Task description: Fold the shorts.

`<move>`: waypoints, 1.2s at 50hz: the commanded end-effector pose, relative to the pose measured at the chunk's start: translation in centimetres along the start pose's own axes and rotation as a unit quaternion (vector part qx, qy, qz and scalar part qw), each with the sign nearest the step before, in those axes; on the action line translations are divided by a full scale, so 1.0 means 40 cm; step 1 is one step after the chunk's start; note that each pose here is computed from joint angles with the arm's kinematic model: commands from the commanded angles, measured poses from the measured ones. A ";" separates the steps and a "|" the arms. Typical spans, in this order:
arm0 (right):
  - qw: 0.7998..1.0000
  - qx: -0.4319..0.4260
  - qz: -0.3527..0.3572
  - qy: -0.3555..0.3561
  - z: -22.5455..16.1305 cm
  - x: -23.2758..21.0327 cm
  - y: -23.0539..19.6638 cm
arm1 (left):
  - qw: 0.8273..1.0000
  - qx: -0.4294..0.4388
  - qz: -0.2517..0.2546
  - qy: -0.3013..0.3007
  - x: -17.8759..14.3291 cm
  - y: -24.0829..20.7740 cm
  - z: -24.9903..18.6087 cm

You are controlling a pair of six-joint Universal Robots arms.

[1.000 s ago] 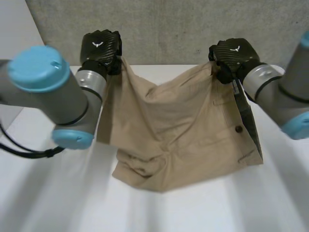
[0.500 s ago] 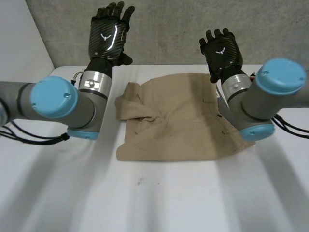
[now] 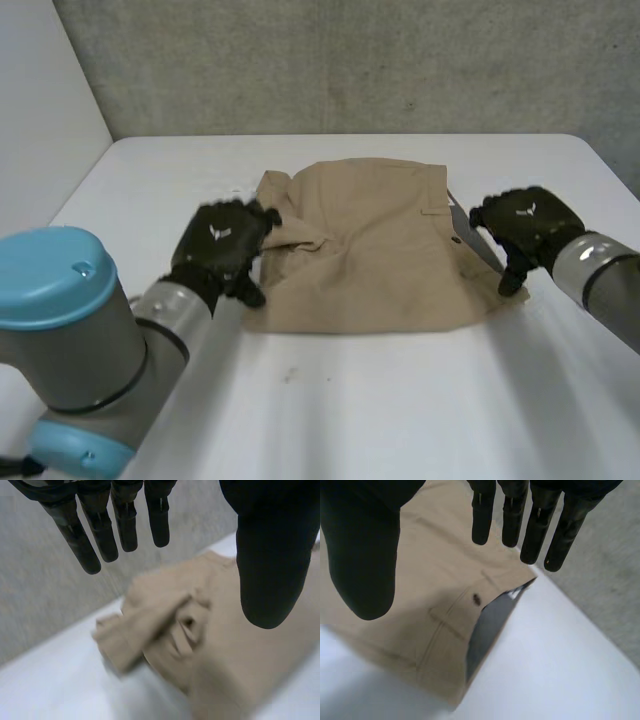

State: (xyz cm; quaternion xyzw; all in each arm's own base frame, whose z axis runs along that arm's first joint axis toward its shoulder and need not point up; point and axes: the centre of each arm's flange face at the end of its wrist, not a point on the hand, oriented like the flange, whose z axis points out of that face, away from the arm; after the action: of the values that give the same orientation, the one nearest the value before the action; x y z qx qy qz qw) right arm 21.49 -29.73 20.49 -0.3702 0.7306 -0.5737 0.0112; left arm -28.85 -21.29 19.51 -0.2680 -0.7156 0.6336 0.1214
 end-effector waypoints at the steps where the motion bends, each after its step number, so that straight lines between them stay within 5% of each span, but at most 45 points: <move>1: 0.999 -0.015 0.027 -0.031 0.021 0.011 0.076 | 0.997 -0.058 -0.039 -0.024 0.005 0.051 -0.012; 22: 0.999 -0.027 0.032 -0.021 0.126 0.029 0.192 | 0.995 -0.088 -0.041 -0.031 0.023 0.186 0.105; 40: 0.999 -0.027 0.042 -0.013 0.117 0.045 0.189 | 0.997 -0.057 -0.043 -0.042 0.007 0.142 0.145; 49: 0.999 0.029 0.016 0.019 -0.022 0.098 0.000 | 0.996 0.040 -0.052 -0.063 -0.064 -0.100 0.029; 60: 0.991 0.116 0.014 0.066 -0.170 0.143 -0.186 | 0.992 0.091 -0.054 -0.069 -0.092 -0.254 -0.097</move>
State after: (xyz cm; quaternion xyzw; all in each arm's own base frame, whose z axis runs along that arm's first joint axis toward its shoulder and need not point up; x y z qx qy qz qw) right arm 18.28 -29.18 27.75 -0.3355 0.6870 -0.6445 0.0097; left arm -26.90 -21.81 28.19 -0.1768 -0.6881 0.6926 0.1249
